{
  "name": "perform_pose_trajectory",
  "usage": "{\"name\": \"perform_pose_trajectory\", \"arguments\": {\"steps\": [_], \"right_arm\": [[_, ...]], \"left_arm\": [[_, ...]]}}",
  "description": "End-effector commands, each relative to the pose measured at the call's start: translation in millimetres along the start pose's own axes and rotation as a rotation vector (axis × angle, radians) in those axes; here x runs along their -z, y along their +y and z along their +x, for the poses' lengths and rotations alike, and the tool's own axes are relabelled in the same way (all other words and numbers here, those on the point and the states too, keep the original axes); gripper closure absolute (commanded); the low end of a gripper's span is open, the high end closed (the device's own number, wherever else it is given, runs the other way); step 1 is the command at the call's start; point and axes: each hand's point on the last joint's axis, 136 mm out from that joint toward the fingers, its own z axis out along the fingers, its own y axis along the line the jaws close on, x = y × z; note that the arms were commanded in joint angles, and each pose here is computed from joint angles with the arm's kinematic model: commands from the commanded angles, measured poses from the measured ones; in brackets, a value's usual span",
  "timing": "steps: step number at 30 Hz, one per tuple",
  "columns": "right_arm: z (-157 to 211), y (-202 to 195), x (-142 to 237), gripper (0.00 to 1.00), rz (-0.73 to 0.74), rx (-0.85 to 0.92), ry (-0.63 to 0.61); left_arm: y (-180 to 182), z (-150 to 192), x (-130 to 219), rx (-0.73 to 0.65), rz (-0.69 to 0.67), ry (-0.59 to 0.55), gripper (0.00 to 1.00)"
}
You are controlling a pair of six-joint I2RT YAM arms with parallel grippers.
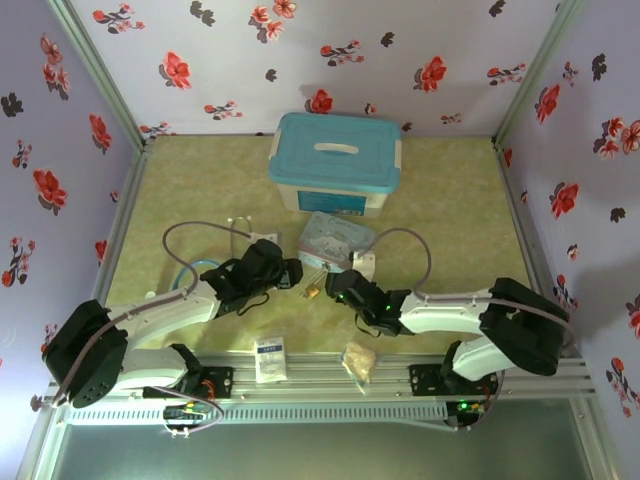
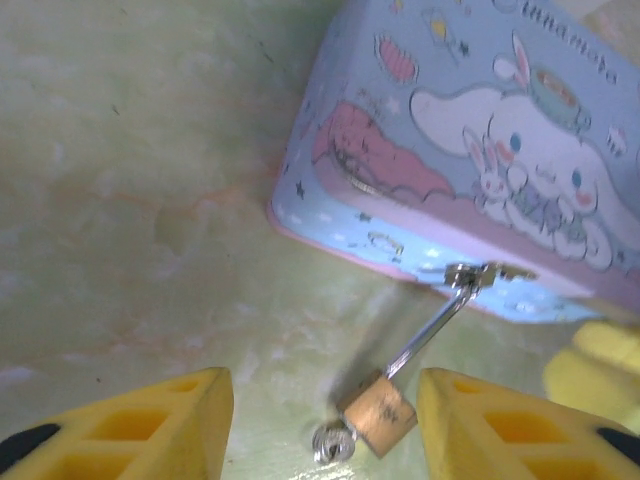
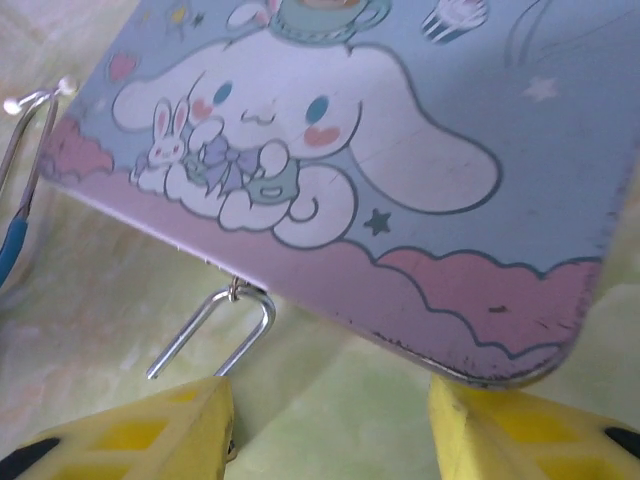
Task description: Unlock the padlock with the key
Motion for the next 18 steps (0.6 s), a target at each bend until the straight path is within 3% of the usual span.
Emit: {"name": "perform_pose_trajectory", "arguments": {"steps": [1, 3, 6, 9, 11, 18], "right_arm": [[-3.9, -19.4, 7.9, 0.46, 0.041, 0.036, -0.011], [-2.2, -19.0, 12.2, 0.47, 0.024, 0.015, -0.003], [7.3, -12.9, 15.6, 0.48, 0.007, -0.005, 0.009], [17.0, 2.6, 14.5, 0.48, 0.000, 0.035, 0.018], [24.6, 14.4, 9.9, 0.48, 0.010, 0.086, 0.034], [42.7, 48.7, -14.7, 0.44, 0.014, 0.101, 0.081]], "left_arm": [[-11.9, 10.1, -7.1, 0.021, 0.061, 0.005, 0.51], [-12.1, 19.6, -12.8, 0.005, 0.053, 0.029, 0.54], [-6.7, 33.0, -24.2, 0.000, 0.022, 0.069, 0.72], [4.9, 40.3, -30.1, 0.049, -0.011, 0.068, 0.75], [6.4, 36.5, -27.5, 0.070, -0.003, 0.033, 0.82], [21.5, 22.0, -1.8, 0.097, -0.015, -0.066, 0.81]]}}
